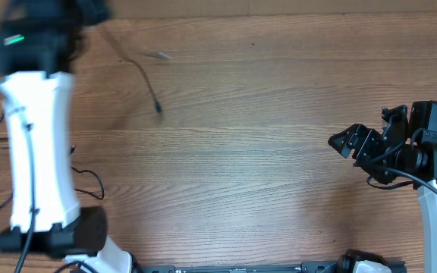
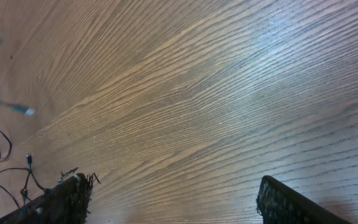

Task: Untangle cables

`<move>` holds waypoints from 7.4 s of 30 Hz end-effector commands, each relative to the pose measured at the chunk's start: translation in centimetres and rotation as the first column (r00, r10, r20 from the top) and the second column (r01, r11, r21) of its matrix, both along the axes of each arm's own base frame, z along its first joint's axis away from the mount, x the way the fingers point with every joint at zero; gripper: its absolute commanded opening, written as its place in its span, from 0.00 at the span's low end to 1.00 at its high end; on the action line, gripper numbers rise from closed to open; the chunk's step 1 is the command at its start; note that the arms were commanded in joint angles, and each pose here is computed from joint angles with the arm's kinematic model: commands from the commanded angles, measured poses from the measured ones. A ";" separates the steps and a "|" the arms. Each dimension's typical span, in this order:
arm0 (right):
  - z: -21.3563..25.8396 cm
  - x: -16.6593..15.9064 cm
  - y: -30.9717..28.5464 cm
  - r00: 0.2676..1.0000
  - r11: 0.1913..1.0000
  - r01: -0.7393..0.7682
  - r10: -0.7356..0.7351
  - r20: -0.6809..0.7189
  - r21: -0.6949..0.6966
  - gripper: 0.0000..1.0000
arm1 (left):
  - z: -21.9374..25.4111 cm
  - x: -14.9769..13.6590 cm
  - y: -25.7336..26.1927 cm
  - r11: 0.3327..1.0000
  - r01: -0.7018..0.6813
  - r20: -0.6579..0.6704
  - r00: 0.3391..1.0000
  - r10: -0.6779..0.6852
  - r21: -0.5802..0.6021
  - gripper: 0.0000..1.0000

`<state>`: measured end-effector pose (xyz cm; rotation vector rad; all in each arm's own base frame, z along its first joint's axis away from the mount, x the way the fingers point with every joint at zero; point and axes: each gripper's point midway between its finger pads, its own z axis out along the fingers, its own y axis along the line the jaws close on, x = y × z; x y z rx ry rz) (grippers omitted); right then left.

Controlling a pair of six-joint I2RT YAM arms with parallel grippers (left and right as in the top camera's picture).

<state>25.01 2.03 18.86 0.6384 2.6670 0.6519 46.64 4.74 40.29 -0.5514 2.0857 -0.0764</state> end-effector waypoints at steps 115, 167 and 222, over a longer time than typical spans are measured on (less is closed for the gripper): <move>-0.5 1.5 -0.4 1.000 1.000 0.000 0.000 0.015 -0.011 1.00 | 1.8 -15.0 3.6 0.940 -0.328 -0.196 0.931 0.307 -0.089 1.00; 1.2 -3.4 1.3 0.985 0.985 -0.167 0.169 0.037 -0.041 0.84 | -3.5 -43.7 1.0 0.958 -0.264 0.124 0.953 0.277 -0.113 0.99; 7.1 -4.8 4.1 0.863 0.976 -0.212 0.213 0.457 -0.055 1.00 | -3.5 -43.7 1.0 0.958 -0.264 0.124 0.953 0.277 -0.113 0.99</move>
